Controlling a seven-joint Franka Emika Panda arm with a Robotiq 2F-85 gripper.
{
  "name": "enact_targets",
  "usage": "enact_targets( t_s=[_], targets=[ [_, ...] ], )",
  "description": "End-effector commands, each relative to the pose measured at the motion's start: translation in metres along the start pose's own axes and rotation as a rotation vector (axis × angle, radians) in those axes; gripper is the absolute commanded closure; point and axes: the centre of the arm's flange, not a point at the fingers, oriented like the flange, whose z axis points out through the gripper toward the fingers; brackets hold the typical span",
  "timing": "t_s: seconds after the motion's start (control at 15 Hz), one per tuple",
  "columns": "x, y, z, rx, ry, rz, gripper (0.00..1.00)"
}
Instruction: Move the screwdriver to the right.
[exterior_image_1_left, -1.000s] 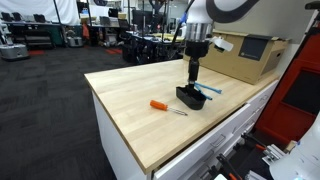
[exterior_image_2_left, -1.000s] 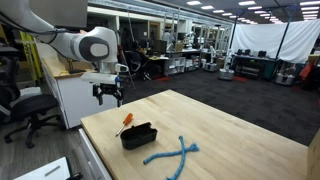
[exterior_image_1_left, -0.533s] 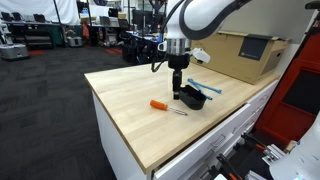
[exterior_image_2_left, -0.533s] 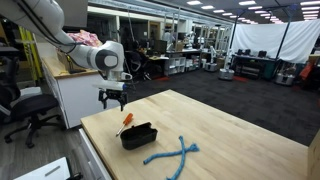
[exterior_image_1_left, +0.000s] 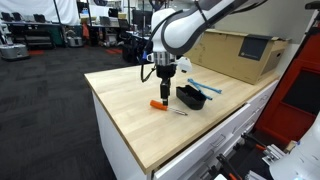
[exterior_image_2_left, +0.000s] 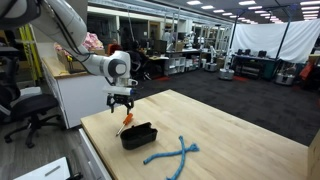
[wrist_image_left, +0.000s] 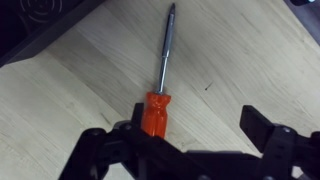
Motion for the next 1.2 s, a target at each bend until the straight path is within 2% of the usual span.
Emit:
enact_targets(
  t_s=[0.0, 0.07, 0.27, 0.33, 0.4, 0.47, 0.93, 1.13],
  targets=[
    [0.030, 0.020, 0.025, -0.007, -0.034, -0.003, 0.06],
    [0.035, 0.022, 0.031, -0.013, -0.044, -0.005, 0.09],
    [0.047, 0.026, 0.044, -0.004, -0.063, -0.012, 0.09],
    [0.051, 0.027, 0.047, -0.006, -0.071, -0.015, 0.34],
    [0.053, 0.029, 0.050, -0.006, -0.074, -0.015, 0.34],
    [0.055, 0.030, 0.053, -0.006, -0.078, -0.015, 0.39],
    [0.050, 0.043, 0.052, -0.004, -0.075, 0.019, 0.90],
    [0.036, 0.042, 0.026, -0.004, -0.051, 0.044, 0.91]
  ],
)
